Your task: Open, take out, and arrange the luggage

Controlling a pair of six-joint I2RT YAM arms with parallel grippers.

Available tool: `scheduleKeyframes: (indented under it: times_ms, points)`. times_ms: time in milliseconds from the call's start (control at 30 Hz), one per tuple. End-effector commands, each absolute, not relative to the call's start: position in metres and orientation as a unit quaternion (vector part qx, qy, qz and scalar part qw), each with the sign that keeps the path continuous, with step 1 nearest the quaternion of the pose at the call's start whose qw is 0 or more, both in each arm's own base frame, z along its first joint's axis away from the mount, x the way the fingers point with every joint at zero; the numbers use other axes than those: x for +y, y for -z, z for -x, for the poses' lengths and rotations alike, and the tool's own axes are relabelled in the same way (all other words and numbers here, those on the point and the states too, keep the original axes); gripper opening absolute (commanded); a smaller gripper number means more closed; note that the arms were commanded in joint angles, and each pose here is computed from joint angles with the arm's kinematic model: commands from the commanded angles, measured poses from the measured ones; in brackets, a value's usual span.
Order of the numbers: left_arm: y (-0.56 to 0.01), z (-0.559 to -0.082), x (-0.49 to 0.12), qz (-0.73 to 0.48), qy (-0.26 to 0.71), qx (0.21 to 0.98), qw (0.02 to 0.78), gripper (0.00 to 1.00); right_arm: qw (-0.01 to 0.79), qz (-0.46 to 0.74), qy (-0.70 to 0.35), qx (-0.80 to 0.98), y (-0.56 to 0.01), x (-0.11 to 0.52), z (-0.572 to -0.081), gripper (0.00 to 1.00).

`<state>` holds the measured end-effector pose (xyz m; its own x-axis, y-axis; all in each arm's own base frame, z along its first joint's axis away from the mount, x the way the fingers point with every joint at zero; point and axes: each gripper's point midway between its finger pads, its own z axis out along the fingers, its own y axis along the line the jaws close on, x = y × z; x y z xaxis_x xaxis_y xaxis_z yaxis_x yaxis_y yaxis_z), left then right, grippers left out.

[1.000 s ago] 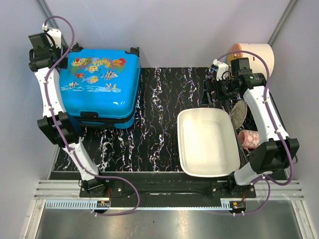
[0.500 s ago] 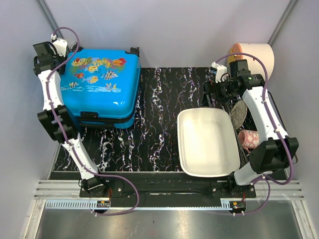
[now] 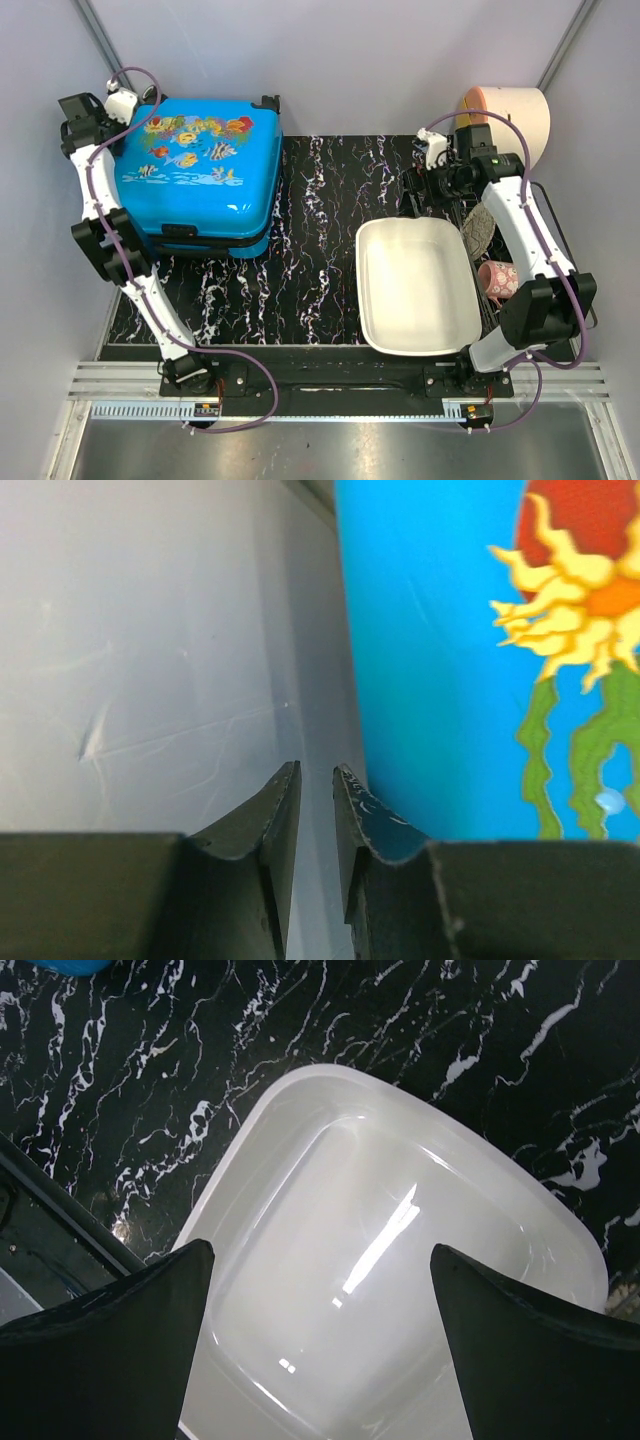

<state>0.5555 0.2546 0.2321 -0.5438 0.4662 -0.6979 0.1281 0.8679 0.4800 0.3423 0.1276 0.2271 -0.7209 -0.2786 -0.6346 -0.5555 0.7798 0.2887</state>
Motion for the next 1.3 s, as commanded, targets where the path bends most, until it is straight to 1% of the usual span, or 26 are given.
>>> scheduleKeyframes:
  times_ms: [0,67,100,133,167,200,300,433,567,767,900,1100,1267]
  points:
    - [-0.158,-0.534,0.159,-0.249,0.027,0.887,0.388,0.25,0.351,0.287,-0.276,0.847,-0.245,0.156,-0.351,1.0]
    - [-0.149,-0.532,0.138,-0.254,0.078,0.884,0.384,0.25,0.356,0.302,-0.292,0.835,-0.237,0.164,-0.347,1.0]
    - [-0.149,-0.535,0.131,-0.254,0.09,0.883,0.386,0.25,0.384,0.318,-0.301,0.813,-0.247,0.171,-0.351,1.0]
    - [-0.144,-0.535,0.122,-0.255,0.112,0.88,0.384,0.25,0.393,0.329,-0.302,0.803,-0.247,0.176,-0.351,1.0]
    - [-0.14,-0.534,0.114,-0.257,0.124,0.88,0.38,0.24,0.394,0.336,-0.306,0.799,-0.239,0.179,-0.349,1.0]
    - [-0.14,-0.535,0.109,-0.252,0.133,0.88,0.379,0.24,0.413,0.35,-0.309,0.781,-0.245,0.184,-0.352,1.0]
    - [-0.135,-0.542,0.1,-0.224,0.168,0.881,0.382,0.25,0.427,0.373,-0.312,0.762,-0.242,0.196,-0.354,1.0]
    - [-0.136,-0.555,0.112,-0.156,0.186,0.885,0.397,0.29,0.42,0.378,-0.319,0.761,-0.237,0.205,-0.359,1.0]
    - [-0.13,-0.554,0.13,-0.105,0.194,0.894,0.391,0.3,0.421,0.375,-0.327,0.758,-0.24,0.21,-0.361,1.0]
    - [-0.094,-0.533,0.123,-0.056,0.227,0.912,0.337,0.29,0.424,0.37,-0.333,0.757,-0.244,0.213,-0.36,1.0]
    - [-0.084,-0.528,0.105,-0.035,0.282,0.905,0.316,0.29,0.422,0.364,-0.341,0.757,-0.247,0.215,-0.359,1.0]
    - [-0.075,-0.512,0.051,-0.025,0.378,0.885,0.269,0.28,0.418,0.352,-0.354,0.759,-0.244,0.218,-0.357,1.0]
    - [-0.069,-0.499,0.01,-0.021,0.424,0.876,0.228,0.25,0.417,0.346,-0.359,0.76,-0.24,0.22,-0.359,1.0]
